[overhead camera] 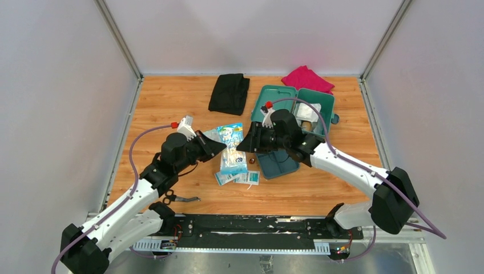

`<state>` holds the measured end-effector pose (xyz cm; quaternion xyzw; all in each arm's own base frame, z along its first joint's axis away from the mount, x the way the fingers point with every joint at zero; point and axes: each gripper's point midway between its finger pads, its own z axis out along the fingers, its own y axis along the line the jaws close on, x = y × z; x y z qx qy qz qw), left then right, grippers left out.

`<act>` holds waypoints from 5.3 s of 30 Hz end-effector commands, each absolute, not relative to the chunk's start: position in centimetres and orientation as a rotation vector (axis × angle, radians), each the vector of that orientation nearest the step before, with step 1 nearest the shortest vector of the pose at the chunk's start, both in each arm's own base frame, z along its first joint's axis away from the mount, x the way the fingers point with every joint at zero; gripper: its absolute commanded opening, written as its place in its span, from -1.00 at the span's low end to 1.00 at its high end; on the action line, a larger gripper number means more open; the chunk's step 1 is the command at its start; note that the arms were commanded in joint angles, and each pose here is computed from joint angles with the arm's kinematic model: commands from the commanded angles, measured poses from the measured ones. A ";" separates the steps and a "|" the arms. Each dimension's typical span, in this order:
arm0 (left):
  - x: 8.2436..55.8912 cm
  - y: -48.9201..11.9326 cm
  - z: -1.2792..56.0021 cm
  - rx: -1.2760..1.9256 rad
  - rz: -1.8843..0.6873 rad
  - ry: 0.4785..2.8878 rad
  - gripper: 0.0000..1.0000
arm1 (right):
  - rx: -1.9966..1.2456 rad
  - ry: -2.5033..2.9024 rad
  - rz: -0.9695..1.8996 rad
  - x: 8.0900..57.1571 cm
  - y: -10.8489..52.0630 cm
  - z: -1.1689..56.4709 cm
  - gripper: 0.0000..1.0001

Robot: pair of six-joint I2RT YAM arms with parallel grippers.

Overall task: Organize the medicine kit
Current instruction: Pick up the medical item at the center of the board, then place the medical item at the medicine box.

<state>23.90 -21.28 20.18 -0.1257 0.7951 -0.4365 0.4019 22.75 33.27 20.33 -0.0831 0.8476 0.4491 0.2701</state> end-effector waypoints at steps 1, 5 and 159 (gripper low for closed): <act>23.5 -21.5 20.5 -0.300 -1.137 1.988 -1.00 | -0.226 2.203 1.273 23.3 34.8 22.7 -0.07; 23.3 -21.8 20.3 -0.289 -1.158 1.992 -1.00 | -0.215 2.201 1.284 23.2 34.9 22.6 -0.35; 25.8 -9.1 21.1 -0.077 -0.248 2.136 0.81 | -0.015 2.333 0.475 30.0 9.6 22.2 -0.21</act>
